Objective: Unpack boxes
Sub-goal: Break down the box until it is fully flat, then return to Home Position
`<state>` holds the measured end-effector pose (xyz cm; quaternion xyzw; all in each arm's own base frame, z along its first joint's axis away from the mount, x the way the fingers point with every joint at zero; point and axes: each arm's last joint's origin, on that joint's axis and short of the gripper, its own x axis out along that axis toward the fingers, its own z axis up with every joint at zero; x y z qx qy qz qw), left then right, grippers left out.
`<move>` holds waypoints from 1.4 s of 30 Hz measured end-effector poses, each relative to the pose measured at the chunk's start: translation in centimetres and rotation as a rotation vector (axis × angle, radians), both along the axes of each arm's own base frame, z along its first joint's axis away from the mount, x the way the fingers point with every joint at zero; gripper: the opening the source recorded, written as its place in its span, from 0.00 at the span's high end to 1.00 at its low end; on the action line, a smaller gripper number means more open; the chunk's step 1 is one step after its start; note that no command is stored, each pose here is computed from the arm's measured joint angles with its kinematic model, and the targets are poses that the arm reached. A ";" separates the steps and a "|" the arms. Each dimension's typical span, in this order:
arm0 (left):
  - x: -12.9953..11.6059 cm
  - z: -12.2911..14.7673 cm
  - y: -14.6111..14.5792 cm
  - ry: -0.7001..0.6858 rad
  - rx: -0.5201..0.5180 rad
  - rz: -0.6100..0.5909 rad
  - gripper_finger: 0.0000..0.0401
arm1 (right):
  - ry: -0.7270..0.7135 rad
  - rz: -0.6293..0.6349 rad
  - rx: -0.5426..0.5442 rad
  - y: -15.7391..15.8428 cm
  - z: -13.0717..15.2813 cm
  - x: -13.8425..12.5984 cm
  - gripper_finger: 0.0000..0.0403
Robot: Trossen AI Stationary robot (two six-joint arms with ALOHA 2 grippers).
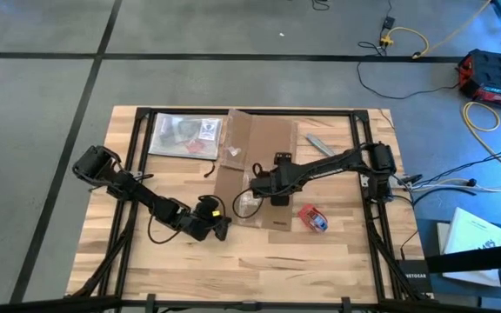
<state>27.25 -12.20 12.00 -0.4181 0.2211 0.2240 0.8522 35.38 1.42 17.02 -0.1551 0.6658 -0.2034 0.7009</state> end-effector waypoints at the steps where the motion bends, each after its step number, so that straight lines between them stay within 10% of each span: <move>1: 0.1 0.2 -0.1 -0.016 0.021 -0.023 1.00 | -0.016 0.002 -0.012 0.2 0.5 -0.1 0.09; 13: 1.8 4.6 0.5 -0.125 0.473 -0.285 1.00 | -0.544 0.054 0.063 2.6 8.2 -1.3 0.09; 28: -1.0 13.6 6.8 -0.202 0.757 -0.199 1.00 | -0.667 0.052 0.162 2.0 11.9 -5.9 0.10; 42: -5.2 16.0 8.6 -0.128 0.783 -0.204 1.00 | -0.922 0.049 0.254 1.0 17.5 -10.0 0.55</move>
